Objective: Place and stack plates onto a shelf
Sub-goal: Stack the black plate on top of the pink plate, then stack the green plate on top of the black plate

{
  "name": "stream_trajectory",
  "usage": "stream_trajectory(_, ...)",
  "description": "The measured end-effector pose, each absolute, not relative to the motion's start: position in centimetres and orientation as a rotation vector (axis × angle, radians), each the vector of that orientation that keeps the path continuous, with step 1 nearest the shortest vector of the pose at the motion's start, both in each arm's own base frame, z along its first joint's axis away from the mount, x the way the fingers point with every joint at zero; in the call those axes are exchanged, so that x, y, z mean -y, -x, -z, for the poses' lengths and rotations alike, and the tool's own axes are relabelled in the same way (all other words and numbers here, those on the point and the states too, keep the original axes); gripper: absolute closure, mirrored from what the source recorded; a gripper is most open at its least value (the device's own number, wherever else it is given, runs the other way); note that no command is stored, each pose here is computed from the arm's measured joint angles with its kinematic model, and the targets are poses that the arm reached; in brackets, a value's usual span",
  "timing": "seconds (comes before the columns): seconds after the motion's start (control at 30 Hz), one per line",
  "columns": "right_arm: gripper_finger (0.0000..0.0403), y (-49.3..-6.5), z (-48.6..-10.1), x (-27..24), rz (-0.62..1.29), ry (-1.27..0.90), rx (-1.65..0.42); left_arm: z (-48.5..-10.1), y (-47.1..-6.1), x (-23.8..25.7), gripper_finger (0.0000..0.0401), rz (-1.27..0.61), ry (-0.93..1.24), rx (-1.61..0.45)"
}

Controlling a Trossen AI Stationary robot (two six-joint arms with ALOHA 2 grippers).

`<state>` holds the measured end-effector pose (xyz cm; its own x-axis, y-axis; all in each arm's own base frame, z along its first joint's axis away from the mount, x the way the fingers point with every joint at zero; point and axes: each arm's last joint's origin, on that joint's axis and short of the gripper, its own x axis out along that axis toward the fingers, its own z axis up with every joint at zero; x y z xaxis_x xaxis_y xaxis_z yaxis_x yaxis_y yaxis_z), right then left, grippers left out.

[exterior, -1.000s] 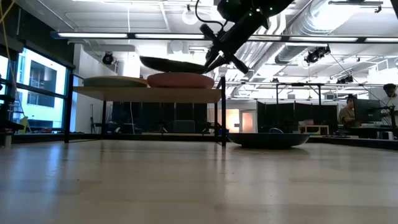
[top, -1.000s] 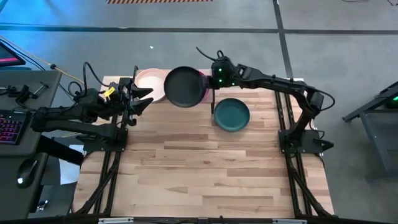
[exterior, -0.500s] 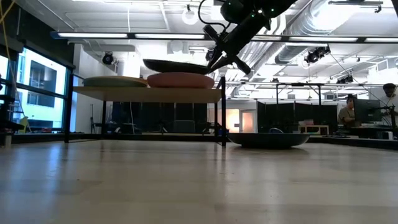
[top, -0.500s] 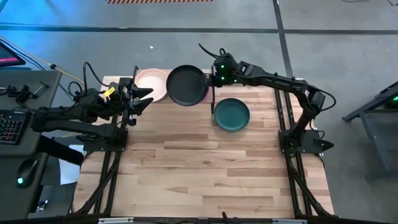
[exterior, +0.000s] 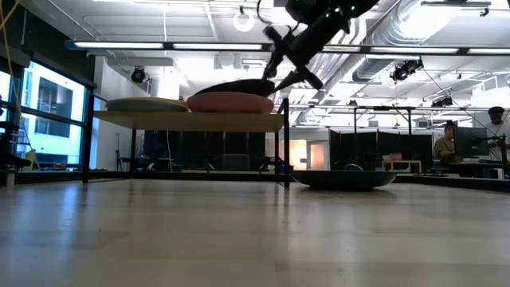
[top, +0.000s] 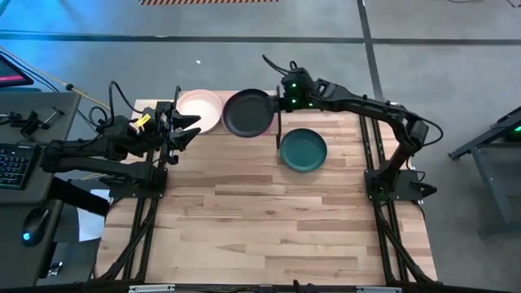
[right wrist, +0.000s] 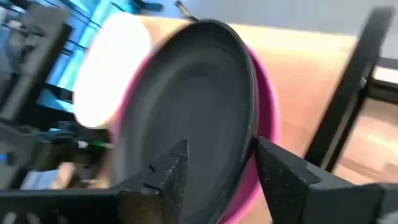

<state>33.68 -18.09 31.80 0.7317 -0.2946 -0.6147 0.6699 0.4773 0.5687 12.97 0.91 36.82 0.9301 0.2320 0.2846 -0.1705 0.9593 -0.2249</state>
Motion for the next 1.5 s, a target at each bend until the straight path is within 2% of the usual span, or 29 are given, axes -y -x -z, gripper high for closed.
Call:
stream_trajectory(0.33,0.0228,-31.7,-34.8,17.1,0.586,-0.796,-0.423,-36.8,-13.0,-0.9,0.0211,-0.208,0.198,0.314)
stream_trajectory(0.53,0.0228,-29.3,-35.2,14.6,0.584,-0.667,-0.625,-36.8,-13.0,-0.9,0.0211,-0.208,0.198,0.314)
stream_trajectory(0.7,0.0229,-25.5,-33.4,10.7,0.6,-0.609,-0.723,-36.8,-13.0,-0.9,0.0211,-0.208,0.198,0.314)
stream_trajectory(0.93,0.0229,-19.7,-28.8,5.1,0.494,-0.803,-0.467,-36.8,-13.0,-0.9,0.0211,-0.208,0.198,0.313)
stream_trajectory(1.13,0.0229,-18.3,-26.8,3.3,0.345,-0.865,-0.14,-36.8,-13.0,-0.9,0.0211,-0.208,0.198,0.313)
stream_trajectory(1.5,0.0229,-18.8,-28.0,2.8,0.28,-0.679,-0.111,-36.8,-13.0,-0.9,0.0211,-0.208,0.199,0.313)
